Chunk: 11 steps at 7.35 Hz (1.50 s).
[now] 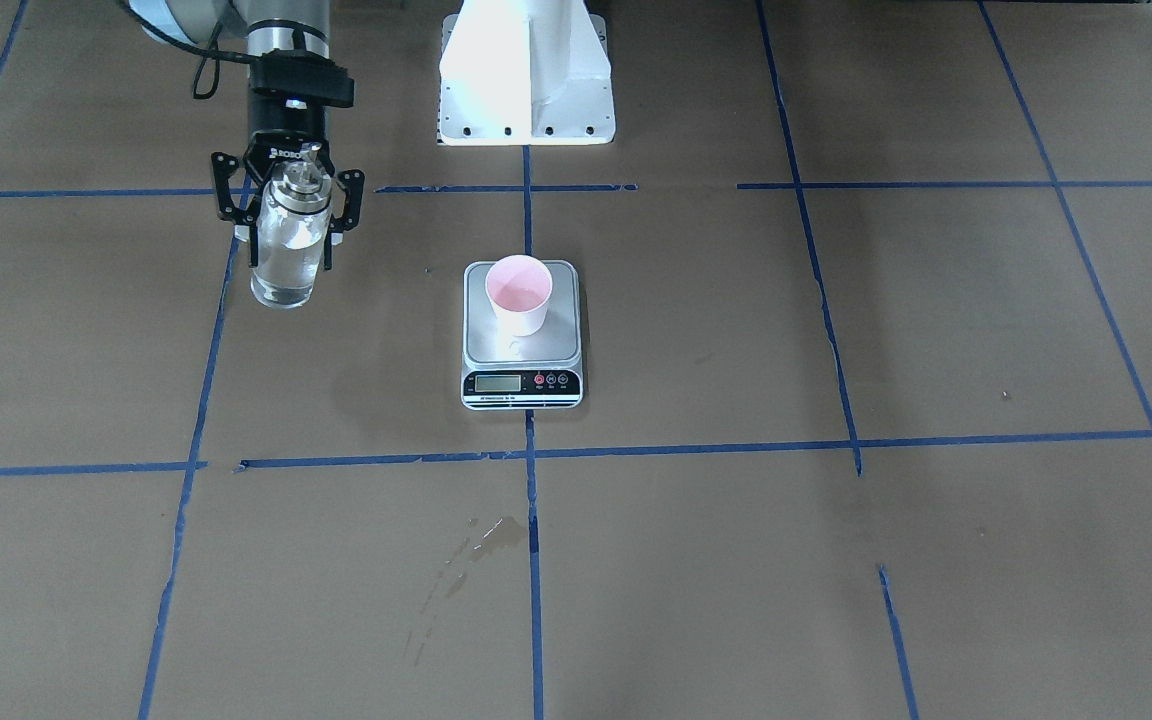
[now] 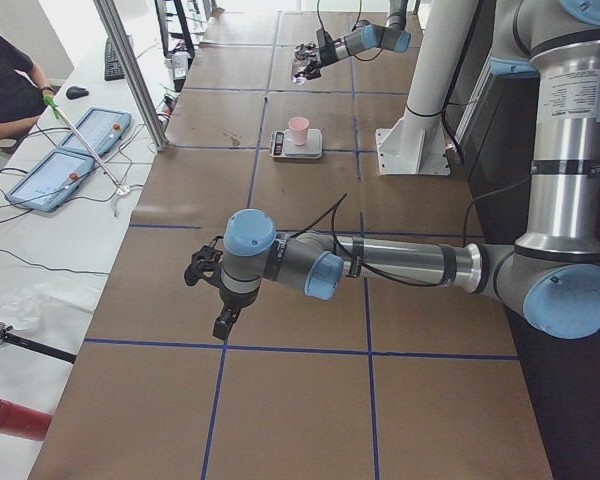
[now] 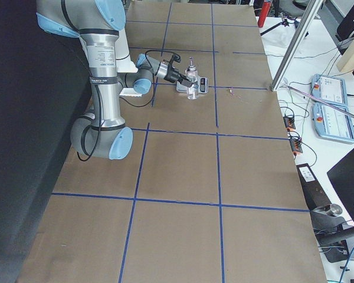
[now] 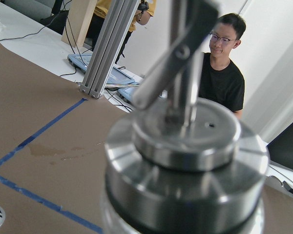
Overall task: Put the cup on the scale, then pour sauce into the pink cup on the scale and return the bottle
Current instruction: 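Tip the bottle upright and carry it back toward its spot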
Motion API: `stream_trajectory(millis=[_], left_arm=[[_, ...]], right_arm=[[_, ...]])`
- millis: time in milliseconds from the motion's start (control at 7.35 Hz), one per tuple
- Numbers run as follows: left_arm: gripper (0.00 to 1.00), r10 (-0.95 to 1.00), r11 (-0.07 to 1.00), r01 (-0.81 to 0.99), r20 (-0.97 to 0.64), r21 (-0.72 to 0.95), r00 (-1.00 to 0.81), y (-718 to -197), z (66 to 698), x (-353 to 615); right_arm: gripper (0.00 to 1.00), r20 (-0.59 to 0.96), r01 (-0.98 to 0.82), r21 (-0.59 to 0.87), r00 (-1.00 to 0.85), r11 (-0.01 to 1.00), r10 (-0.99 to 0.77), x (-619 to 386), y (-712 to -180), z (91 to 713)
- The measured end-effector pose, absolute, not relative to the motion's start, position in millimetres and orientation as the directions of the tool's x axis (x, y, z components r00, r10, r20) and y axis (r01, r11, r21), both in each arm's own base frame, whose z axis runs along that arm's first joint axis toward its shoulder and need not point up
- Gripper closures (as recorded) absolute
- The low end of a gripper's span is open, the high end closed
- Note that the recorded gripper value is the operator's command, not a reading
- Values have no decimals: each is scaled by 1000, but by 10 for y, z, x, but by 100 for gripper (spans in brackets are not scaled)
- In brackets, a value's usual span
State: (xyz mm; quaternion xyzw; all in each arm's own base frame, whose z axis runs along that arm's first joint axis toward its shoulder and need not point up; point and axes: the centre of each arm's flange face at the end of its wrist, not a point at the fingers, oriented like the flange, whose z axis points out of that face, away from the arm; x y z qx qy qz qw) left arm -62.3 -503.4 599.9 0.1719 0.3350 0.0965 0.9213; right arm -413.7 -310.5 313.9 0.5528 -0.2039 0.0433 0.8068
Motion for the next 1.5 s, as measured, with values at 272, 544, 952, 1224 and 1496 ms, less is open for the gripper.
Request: stream_trajectory(millis=[272, 544, 952, 1224, 1496], left_arm=[[0, 297, 920, -63, -582, 388, 757, -5059, 5964, -623], [0, 301, 917, -62, -581, 394, 757, -5064, 5931, -625], [0, 306, 913, -61, -577, 404, 757, -5061, 5880, -630], [0, 309, 910, -61, -576, 409, 757, -5058, 5851, -630], [0, 310, 910, -61, -575, 410, 757, -5053, 5847, -630]], right_arm=[[100, 536, -445, 787, 836, 427, -116, -4044, -3116, 3432], [100, 668, -570, 666, 743, 481, -44, -3949, -3183, 3605], [100, 704, -608, 577, 709, 545, 47, -3759, -3505, 3976], [100, 667, -600, 564, 736, 567, 115, -3770, -3709, 4455], [100, 670, -618, 546, 727, 565, 148, -3803, -3747, 4591]])
